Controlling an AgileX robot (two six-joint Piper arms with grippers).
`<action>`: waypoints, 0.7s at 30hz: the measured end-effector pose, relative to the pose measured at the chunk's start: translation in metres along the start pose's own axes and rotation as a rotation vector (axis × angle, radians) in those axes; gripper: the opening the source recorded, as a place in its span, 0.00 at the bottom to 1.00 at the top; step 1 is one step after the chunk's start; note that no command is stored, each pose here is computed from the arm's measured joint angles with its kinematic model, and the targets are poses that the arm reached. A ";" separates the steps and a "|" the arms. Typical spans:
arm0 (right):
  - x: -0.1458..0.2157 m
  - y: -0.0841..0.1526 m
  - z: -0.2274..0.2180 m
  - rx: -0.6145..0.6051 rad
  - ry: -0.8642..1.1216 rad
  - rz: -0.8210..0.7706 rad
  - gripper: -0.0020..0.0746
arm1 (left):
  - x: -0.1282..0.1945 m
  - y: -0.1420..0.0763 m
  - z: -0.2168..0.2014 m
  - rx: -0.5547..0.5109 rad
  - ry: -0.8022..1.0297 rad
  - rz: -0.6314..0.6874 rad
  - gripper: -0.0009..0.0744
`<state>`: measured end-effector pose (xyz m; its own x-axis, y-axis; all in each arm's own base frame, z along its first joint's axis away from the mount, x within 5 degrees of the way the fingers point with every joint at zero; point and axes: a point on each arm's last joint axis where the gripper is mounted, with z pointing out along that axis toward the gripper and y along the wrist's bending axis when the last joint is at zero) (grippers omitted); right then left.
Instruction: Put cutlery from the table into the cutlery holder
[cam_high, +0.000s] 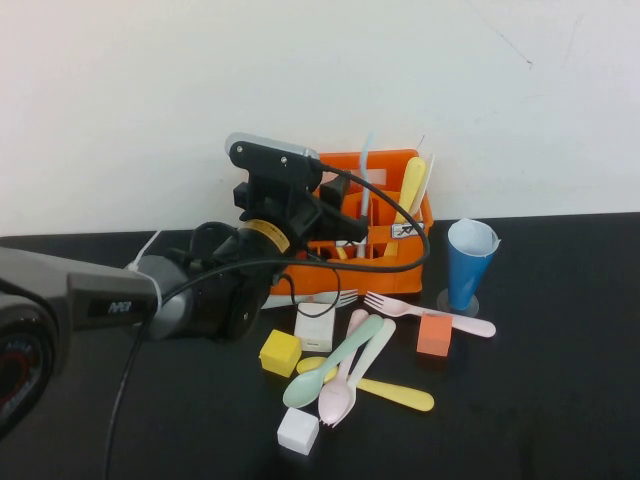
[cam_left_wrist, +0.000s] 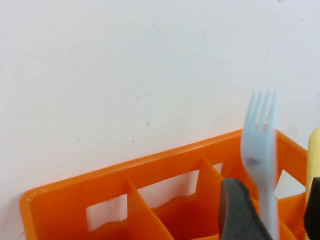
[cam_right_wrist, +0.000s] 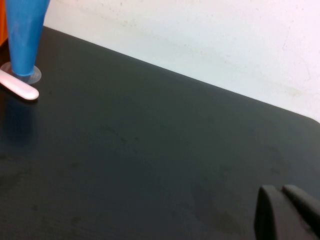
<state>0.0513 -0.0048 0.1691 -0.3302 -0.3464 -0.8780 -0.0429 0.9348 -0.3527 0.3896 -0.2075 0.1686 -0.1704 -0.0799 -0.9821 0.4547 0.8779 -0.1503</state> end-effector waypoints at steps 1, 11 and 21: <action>0.000 0.000 0.000 0.000 0.000 0.000 0.02 | 0.000 0.001 0.000 -0.002 0.000 0.000 0.38; 0.000 0.000 0.000 0.000 0.000 0.000 0.02 | -0.081 -0.015 -0.046 0.039 -0.038 0.058 0.11; 0.000 0.000 0.000 0.000 0.000 0.000 0.02 | -0.103 -0.022 -0.142 0.056 0.128 0.153 0.01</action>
<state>0.0513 -0.0048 0.1691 -0.3302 -0.3464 -0.8780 -0.0429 0.9348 -0.3527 0.2727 -0.1517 0.2895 -0.2035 0.1158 -0.9722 0.5309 0.8474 -0.0102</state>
